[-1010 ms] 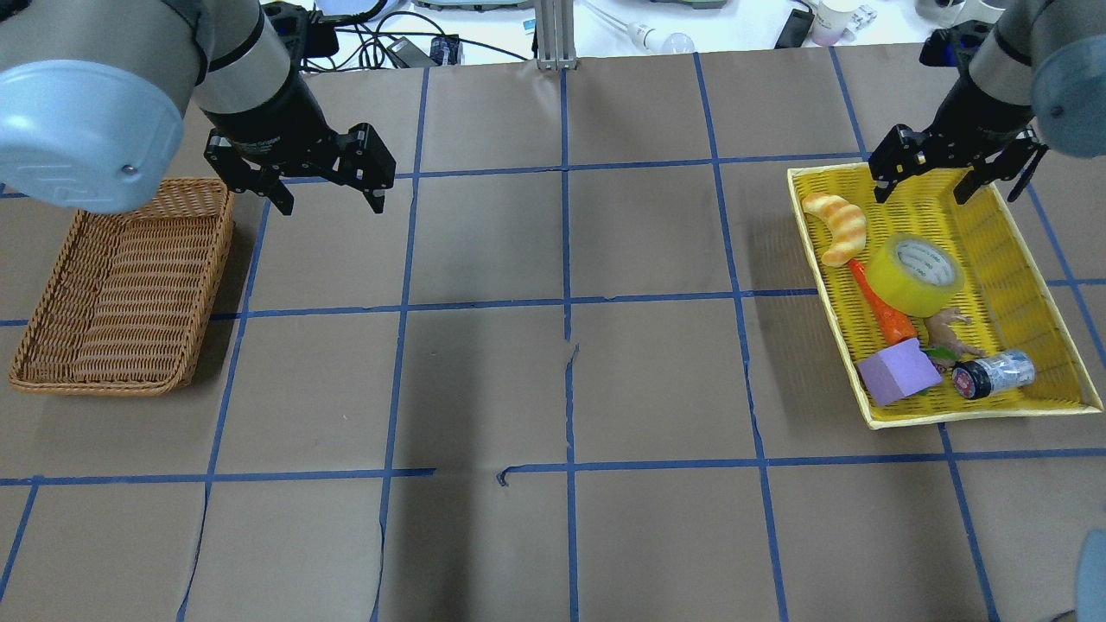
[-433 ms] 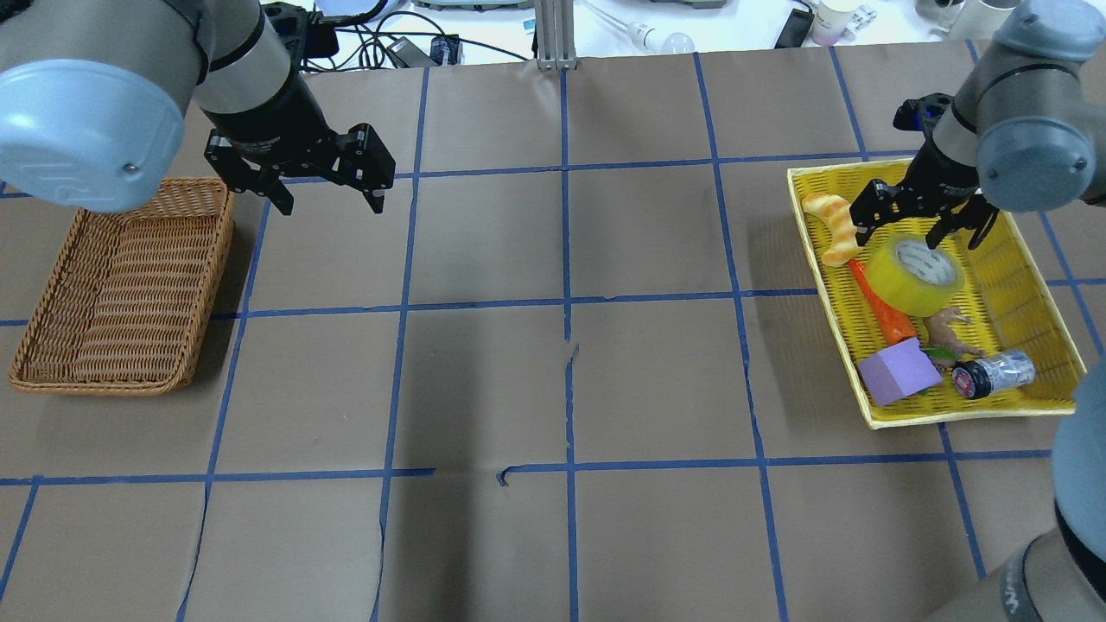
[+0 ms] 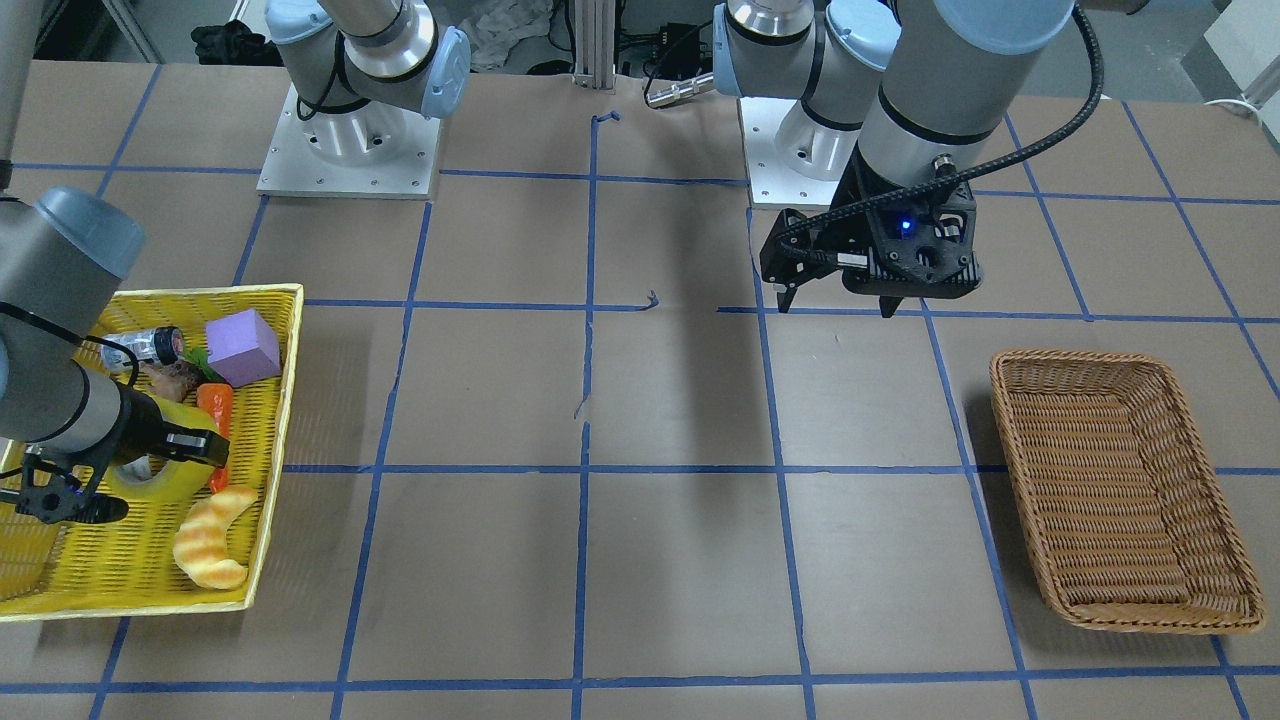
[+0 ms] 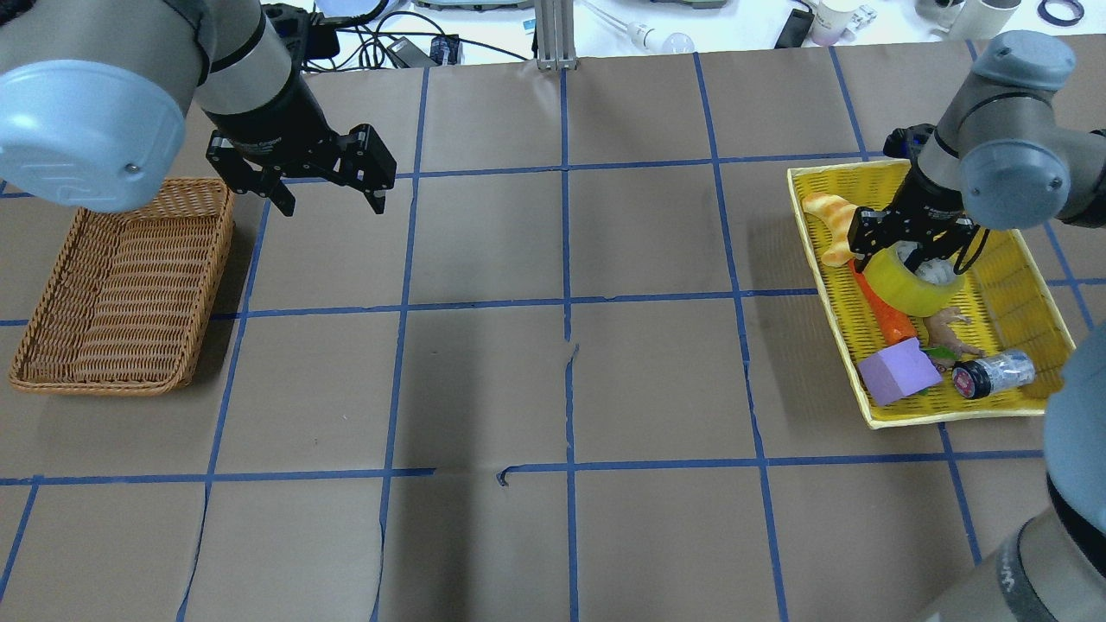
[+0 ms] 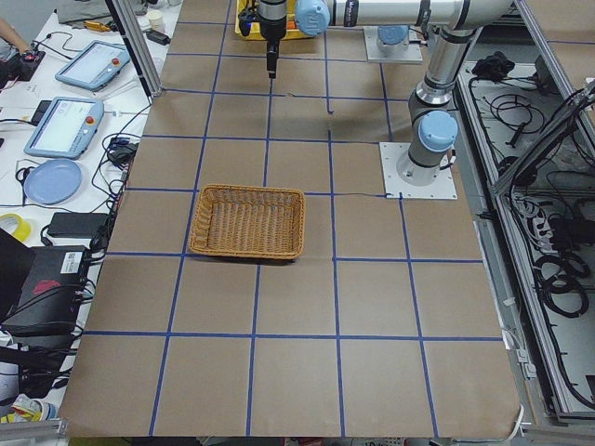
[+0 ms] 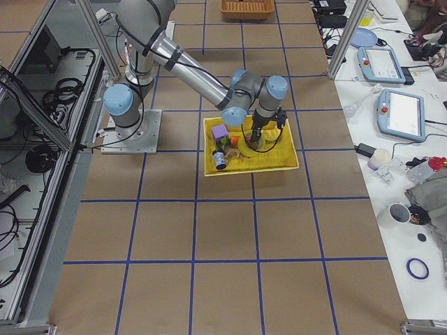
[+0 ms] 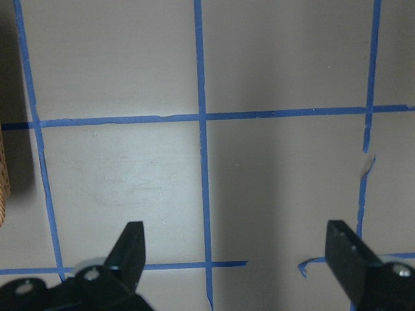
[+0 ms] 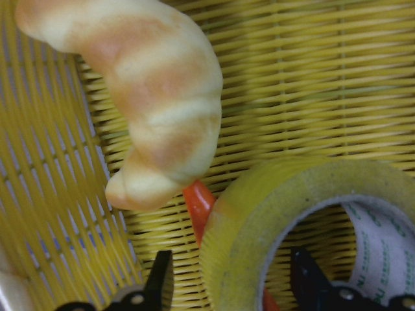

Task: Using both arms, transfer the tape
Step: 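Close the right gripper on the tape roll and lift it, then carry the tape roll with the right gripper to the table center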

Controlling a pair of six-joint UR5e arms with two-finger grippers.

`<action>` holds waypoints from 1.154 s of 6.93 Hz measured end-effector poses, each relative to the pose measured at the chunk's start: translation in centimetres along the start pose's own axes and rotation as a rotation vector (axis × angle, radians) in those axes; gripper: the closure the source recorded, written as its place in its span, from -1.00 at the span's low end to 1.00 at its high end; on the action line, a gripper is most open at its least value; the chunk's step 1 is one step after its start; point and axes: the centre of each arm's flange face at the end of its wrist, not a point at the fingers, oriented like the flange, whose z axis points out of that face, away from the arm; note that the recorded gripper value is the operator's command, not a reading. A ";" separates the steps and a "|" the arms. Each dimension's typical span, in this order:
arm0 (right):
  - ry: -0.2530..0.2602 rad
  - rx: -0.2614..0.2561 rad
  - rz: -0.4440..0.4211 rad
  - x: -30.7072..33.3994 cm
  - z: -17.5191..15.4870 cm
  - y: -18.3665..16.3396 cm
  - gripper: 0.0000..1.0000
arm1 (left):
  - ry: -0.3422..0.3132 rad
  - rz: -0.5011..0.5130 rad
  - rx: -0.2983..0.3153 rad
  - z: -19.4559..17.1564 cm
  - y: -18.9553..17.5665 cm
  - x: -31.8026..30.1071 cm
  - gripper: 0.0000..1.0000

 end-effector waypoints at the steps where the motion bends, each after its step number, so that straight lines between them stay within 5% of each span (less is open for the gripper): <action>1: 0.003 0.000 0.010 0.0 -0.2 0.0 1.00 | 0.000 0.000 0.000 0.0 0.0 0.0 -1.00; 3: 0.004 0.019 0.014 0.1 -2.3 -0.3 1.00 | -0.002 0.000 0.001 0.0 -0.1 -0.1 -1.00; 5: -0.007 0.030 0.016 -1.2 -9.8 0.0 1.00 | -0.007 0.000 0.001 0.0 -0.1 -0.1 -1.00; 6: -0.026 0.038 0.041 -4.2 -13.2 0.6 1.00 | -0.008 0.000 0.001 0.0 -0.1 -0.2 -1.00; 8: -0.053 0.051 0.131 -16.5 -14.7 2.9 1.00 | -0.007 -0.001 0.001 0.0 -0.1 -0.2 -1.00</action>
